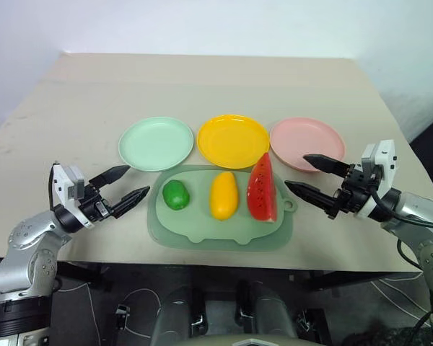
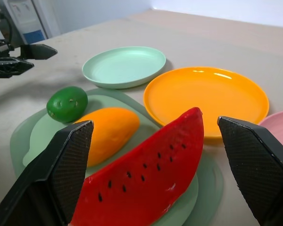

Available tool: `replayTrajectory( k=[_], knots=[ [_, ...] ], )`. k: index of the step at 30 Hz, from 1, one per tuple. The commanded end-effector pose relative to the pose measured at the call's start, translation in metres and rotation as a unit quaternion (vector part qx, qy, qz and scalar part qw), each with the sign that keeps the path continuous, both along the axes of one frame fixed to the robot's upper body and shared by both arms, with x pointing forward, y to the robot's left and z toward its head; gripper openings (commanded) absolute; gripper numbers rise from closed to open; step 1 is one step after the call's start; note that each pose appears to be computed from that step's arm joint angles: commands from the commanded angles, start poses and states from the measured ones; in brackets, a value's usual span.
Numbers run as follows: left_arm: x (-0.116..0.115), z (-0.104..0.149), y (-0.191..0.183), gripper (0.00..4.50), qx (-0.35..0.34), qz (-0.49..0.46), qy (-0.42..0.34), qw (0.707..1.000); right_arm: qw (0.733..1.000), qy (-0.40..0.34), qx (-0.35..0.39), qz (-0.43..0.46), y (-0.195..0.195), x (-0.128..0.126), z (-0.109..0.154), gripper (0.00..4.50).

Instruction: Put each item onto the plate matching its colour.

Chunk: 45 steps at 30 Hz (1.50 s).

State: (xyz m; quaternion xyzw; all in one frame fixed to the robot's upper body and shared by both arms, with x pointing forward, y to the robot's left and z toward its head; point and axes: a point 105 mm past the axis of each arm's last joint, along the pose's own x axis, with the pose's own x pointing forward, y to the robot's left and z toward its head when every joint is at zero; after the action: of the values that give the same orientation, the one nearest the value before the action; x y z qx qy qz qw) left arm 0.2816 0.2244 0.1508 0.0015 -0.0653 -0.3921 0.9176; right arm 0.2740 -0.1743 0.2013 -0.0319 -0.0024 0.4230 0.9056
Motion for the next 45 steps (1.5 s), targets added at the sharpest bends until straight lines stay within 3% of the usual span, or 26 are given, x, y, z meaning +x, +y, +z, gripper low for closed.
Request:
replayTrajectory(
  k=[1, 11, 18, 21, 32, 35, 39, 45],
  knots=[
    [-0.001, 0.005, -0.003, 4.44, 0.011, -0.003, -0.021, 1.000, 1.000, -0.016, -0.007, 0.006, 0.002, 0.002, 0.010, 4.50],
    [0.001, 0.001, -0.008, 4.44, 0.012, -0.014, -0.022, 1.000, 1.000, 0.014, -0.009, -0.015, 0.000, 0.006, 0.007, 4.50],
    [0.007, -0.008, -0.024, 4.44, 0.013, -0.041, -0.012, 0.999, 0.997, 0.051, 0.050, -0.016, 0.008, 0.000, 0.032, 4.50],
    [0.008, -0.011, -0.033, 4.44, 0.012, -0.055, -0.011, 0.998, 0.993, 0.103, 0.006, -0.063, 0.005, 0.009, 0.019, 4.50],
    [0.015, -0.013, -0.046, 4.44, 0.001, -0.057, -0.019, 0.998, 0.969, 0.238, -0.033, -0.058, 0.015, 0.015, 0.015, 4.50],
    [0.013, -0.008, -0.044, 4.44, 0.001, -0.054, -0.025, 0.998, 0.956, 0.282, -0.055, -0.066, 0.021, 0.022, 0.002, 4.50],
    [0.010, -0.009, -0.041, 4.44, 0.007, -0.051, -0.023, 0.998, 0.938, 0.342, -0.016, -0.050, 0.033, 0.031, -0.005, 4.50],
    [0.011, -0.008, -0.042, 4.44, 0.008, -0.046, -0.024, 0.999, 0.924, 0.374, -0.030, -0.075, 0.049, 0.038, -0.019, 4.50]
  ],
)
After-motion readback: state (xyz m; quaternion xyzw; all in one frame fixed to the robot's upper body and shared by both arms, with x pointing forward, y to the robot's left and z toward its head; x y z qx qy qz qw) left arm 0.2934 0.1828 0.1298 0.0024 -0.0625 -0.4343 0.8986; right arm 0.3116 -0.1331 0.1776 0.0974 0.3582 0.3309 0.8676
